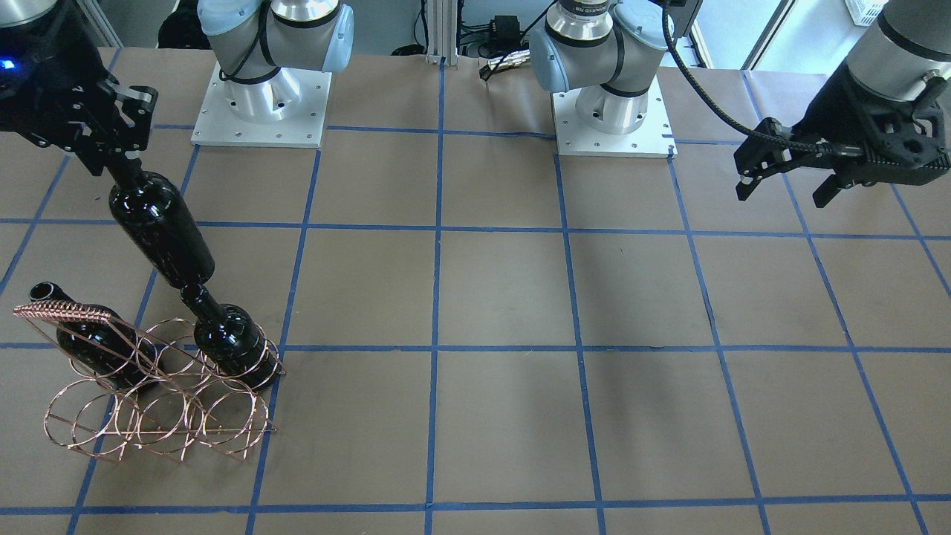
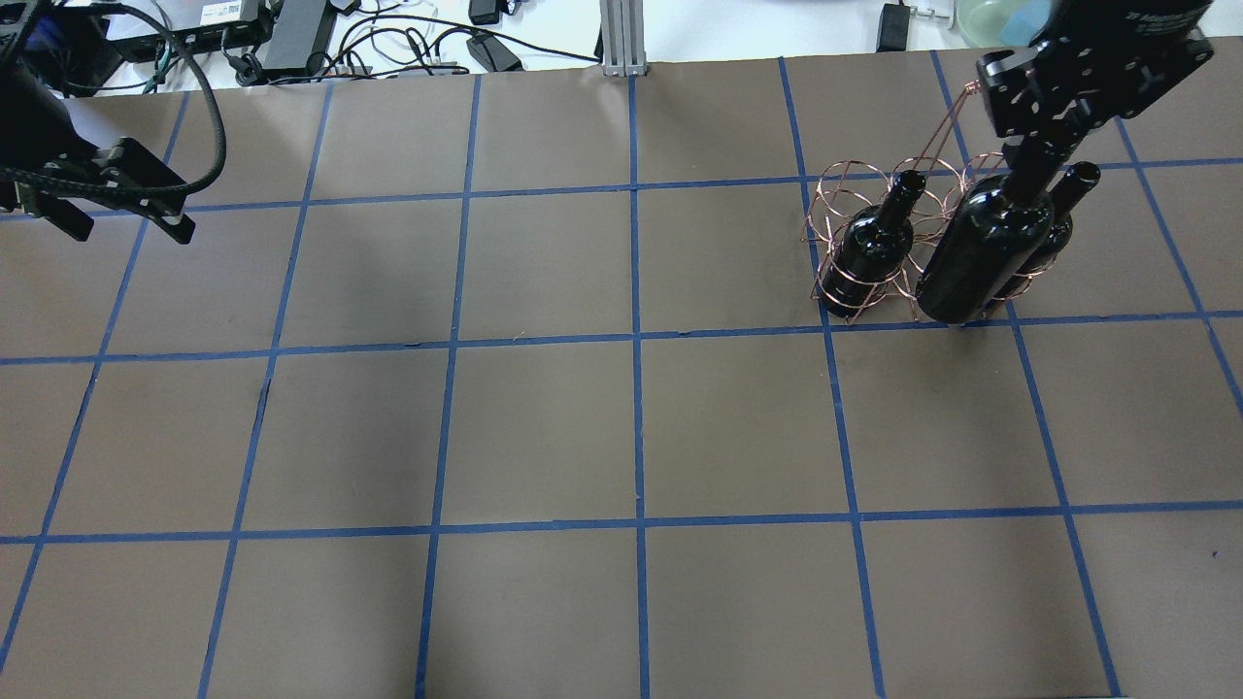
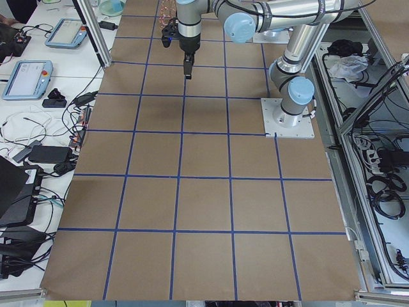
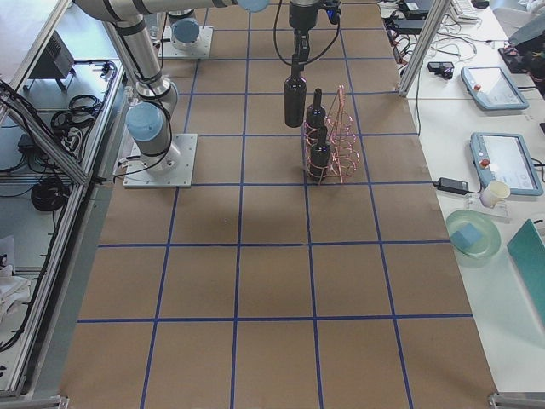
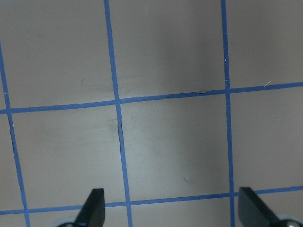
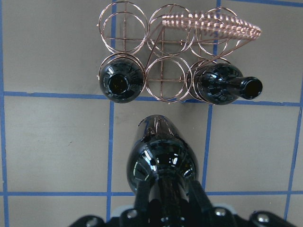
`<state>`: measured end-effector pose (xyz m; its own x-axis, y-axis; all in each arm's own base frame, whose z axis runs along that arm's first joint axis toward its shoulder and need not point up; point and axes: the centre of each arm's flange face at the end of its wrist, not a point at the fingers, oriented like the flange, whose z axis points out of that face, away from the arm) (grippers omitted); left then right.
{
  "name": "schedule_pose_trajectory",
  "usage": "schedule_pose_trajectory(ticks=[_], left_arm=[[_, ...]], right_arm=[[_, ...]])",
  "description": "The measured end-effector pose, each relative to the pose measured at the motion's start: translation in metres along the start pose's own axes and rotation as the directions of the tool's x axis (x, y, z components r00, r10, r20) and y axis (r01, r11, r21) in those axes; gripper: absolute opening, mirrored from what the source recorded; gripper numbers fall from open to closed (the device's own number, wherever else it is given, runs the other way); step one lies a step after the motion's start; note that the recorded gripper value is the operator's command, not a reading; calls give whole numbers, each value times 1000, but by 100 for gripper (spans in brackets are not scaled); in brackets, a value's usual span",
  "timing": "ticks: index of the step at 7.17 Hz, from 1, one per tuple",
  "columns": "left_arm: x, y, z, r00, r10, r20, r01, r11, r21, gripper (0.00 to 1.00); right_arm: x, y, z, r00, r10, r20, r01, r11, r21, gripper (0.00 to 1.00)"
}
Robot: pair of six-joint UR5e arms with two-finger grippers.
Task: Place wine into wine basket
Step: 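Lower the bottle into the empty slot of the wire rack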
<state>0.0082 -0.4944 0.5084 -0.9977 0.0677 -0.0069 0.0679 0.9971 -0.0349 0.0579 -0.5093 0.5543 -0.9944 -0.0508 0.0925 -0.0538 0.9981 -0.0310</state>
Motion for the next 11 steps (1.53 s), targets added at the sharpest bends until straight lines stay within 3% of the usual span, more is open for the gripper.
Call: schedule_pose_trajectory(ticks=[3, 6, 11], left_arm=[[49, 6, -10, 999, -43, -2, 43, 999, 22, 100], [116, 13, -13, 995, -102, -9, 103, 994, 32, 100], [147, 18, -13, 997, -80, -9, 80, 996, 34, 100]], right_arm=[[27, -34, 20, 999, -16, 30, 14, 997, 71, 0], [41, -60, 43, 999, -34, 32, 31, 994, 104, 0], [42, -66, 61, 998, -43, 48, 40, 998, 53, 0]])
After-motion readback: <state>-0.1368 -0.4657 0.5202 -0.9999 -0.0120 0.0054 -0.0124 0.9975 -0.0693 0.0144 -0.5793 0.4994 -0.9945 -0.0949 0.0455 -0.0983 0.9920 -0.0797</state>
